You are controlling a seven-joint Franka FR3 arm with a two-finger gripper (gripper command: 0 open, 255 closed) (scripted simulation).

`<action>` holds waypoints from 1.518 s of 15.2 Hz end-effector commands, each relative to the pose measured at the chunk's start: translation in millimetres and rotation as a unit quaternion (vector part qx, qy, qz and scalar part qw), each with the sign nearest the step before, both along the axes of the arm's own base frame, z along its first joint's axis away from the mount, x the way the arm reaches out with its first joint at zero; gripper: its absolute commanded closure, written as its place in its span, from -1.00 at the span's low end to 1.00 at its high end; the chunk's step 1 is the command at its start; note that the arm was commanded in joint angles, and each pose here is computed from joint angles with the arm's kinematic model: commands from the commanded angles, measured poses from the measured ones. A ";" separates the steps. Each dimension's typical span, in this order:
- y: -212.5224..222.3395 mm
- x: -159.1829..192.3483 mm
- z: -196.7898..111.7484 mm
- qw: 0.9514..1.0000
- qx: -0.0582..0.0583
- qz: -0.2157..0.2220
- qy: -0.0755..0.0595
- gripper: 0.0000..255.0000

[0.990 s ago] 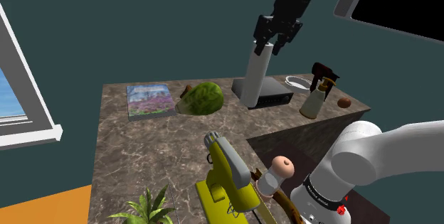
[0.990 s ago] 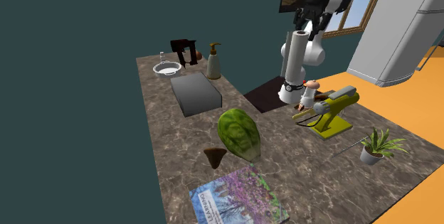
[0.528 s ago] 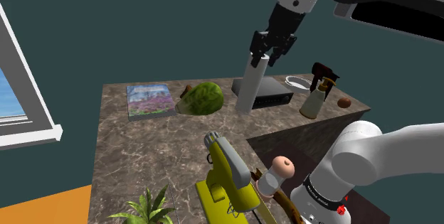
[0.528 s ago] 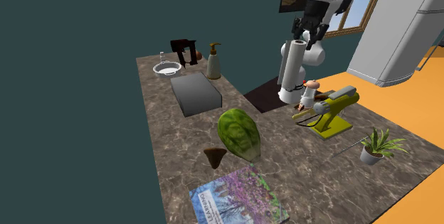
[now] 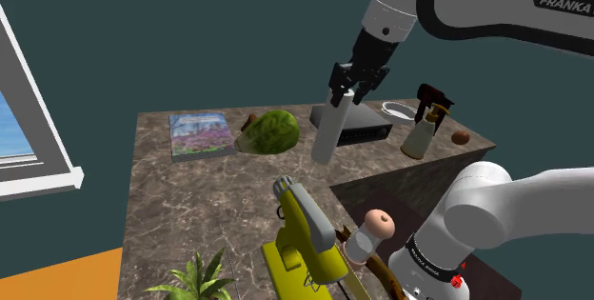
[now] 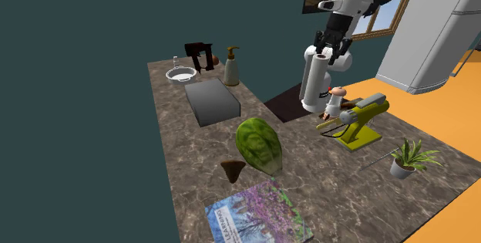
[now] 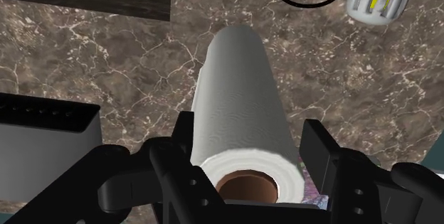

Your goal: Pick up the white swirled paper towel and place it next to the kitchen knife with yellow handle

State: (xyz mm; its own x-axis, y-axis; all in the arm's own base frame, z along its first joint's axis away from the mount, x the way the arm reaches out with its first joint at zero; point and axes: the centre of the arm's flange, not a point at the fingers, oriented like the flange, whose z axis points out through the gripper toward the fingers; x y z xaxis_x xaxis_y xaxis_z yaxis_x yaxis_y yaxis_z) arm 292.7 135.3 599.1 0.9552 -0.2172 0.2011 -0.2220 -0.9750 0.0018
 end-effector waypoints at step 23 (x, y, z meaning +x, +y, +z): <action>-1.1 0.0 -127.3 1.000 0.000 0.000 0.000 1.00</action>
State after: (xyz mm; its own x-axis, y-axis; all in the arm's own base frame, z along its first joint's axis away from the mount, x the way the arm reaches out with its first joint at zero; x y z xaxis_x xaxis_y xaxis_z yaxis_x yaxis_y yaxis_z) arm 292.7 134.5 476.7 0.9552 -0.2172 0.2010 -0.2221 -0.9750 0.0017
